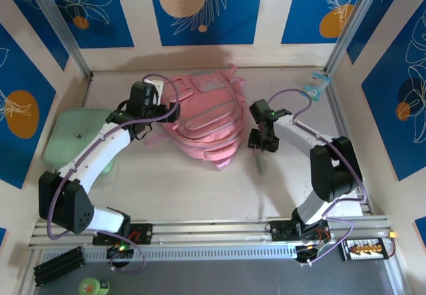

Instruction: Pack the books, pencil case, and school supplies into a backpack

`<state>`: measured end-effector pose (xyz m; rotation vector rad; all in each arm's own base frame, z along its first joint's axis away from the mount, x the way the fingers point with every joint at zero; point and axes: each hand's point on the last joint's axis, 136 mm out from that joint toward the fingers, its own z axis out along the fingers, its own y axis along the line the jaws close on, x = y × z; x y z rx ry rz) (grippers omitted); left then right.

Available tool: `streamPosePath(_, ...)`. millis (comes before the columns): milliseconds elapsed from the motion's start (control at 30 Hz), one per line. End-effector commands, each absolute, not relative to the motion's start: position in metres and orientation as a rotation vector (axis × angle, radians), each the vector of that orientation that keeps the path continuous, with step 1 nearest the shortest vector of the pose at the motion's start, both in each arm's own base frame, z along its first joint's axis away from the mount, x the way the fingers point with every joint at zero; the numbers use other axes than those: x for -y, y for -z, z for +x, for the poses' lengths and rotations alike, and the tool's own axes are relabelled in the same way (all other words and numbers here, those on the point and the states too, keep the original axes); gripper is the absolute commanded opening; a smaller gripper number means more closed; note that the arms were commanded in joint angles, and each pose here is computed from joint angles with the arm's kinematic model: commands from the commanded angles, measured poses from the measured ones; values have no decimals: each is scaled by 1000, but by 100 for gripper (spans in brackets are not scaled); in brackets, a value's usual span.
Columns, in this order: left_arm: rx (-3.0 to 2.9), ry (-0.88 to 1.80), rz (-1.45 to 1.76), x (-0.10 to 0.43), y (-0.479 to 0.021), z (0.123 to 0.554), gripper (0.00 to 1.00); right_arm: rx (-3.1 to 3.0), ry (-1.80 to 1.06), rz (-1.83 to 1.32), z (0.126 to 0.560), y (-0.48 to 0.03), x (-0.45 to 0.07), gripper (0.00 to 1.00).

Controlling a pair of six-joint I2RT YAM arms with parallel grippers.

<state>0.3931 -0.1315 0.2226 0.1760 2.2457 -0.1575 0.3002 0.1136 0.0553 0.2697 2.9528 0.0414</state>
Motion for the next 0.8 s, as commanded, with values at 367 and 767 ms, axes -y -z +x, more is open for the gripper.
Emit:
streamPosePath(367, -2239, 301, 231, 148, -226, 390, 100, -3088, -44, 174, 291, -14, -121, 26)
streamPosePath(767, -2189, 465, 652, 223, -225, 380, 100, -3061, -34, 249, 293, -19, -116, 9)
